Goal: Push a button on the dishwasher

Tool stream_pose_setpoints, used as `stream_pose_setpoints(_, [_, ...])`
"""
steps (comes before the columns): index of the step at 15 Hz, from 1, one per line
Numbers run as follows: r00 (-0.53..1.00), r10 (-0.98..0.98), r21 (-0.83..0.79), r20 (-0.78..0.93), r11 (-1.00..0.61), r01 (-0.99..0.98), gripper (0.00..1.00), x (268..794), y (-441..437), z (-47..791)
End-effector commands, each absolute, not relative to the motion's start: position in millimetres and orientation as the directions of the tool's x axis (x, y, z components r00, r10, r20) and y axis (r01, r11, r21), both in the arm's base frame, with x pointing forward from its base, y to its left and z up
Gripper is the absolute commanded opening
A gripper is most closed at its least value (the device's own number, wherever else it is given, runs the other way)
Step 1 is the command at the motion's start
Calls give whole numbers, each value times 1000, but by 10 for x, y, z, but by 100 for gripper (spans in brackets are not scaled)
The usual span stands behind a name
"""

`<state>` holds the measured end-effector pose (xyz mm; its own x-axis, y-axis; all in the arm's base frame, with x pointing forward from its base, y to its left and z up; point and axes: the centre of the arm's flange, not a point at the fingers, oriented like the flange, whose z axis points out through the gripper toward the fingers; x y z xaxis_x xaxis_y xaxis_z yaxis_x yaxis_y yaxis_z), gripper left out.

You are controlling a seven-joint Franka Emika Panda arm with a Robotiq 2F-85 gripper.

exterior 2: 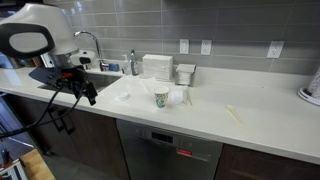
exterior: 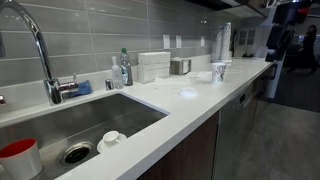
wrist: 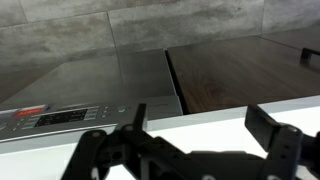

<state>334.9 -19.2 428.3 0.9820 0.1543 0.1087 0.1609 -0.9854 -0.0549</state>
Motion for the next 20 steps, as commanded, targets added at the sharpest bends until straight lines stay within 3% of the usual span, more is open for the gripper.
stream_pose_setpoints(1, [993, 73, -232, 92, -968, 93, 100, 3505, -930, 4080])
stream_pose_setpoints(8, [985, -137, -438, 101, -895, -79, 100, 3624, -2143, 3570])
stream_pose_setpoints(17, [952, -298, -501, 69, -836, -225, 100, 3891, -3086, 2541])
stream_pose_setpoints(18, [954, -281, -496, 105, -846, -195, 100, 3660, -2775, 2921])
stream_pose_setpoints(20, [952, -297, -490, 76, -842, -224, 100, 3683, -2895, 2688])
